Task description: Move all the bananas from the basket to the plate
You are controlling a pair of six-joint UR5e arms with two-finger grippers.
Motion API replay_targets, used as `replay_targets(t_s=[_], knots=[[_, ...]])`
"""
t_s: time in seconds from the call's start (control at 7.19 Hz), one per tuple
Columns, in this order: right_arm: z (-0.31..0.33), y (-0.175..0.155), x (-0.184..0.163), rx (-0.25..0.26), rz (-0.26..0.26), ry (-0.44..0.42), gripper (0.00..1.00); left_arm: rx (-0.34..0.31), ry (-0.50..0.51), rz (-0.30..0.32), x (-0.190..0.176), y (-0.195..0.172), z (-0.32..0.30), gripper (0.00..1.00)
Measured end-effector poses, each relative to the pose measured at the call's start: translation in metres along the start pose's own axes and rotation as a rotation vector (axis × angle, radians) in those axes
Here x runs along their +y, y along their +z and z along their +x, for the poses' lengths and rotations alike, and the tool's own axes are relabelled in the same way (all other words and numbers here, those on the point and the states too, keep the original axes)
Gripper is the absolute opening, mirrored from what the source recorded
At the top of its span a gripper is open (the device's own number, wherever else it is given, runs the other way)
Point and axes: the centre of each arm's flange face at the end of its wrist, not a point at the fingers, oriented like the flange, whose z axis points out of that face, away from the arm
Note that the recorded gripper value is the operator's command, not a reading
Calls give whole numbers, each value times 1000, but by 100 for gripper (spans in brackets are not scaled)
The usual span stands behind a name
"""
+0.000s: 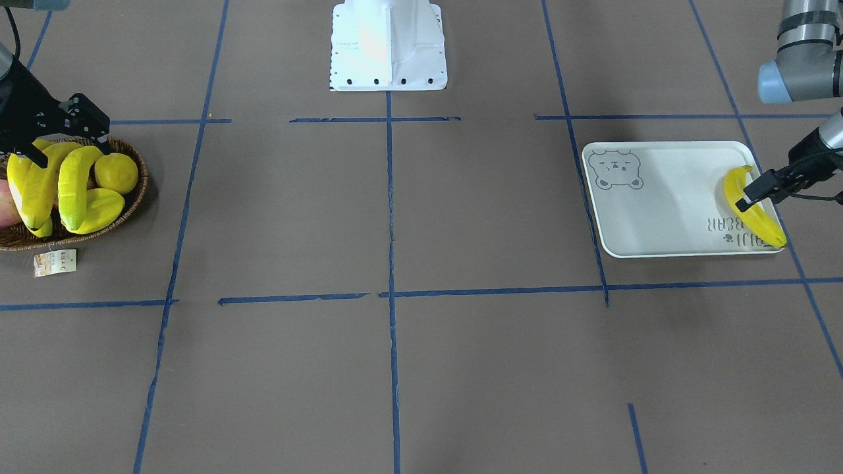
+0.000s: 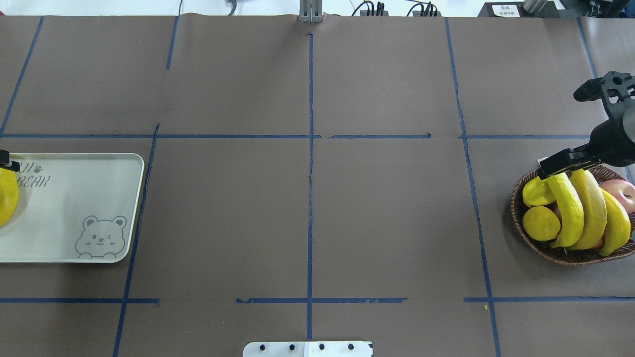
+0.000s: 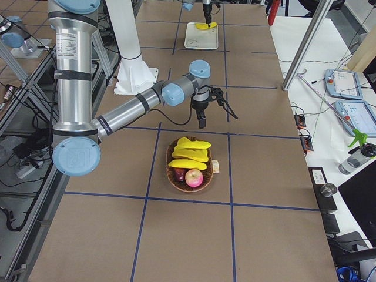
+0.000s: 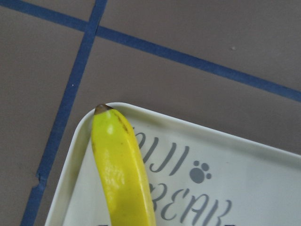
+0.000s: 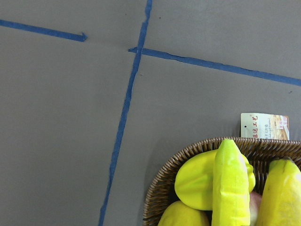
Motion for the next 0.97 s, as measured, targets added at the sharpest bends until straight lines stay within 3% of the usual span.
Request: replay_targets(t_s=[0.28, 0.42, 0.7, 0.97], knots=[[17, 4, 21, 6, 7, 5, 99, 8, 104, -1, -4, -10, 16, 100], [36, 10, 42, 5, 31, 15, 98, 6, 118, -3, -6, -20, 33, 100], [43, 33, 66, 4, 72, 71, 86, 4, 125, -4, -6, -33, 55, 100], [29, 62, 77, 48, 74, 73, 81, 2, 127, -1, -6, -36, 60, 100]])
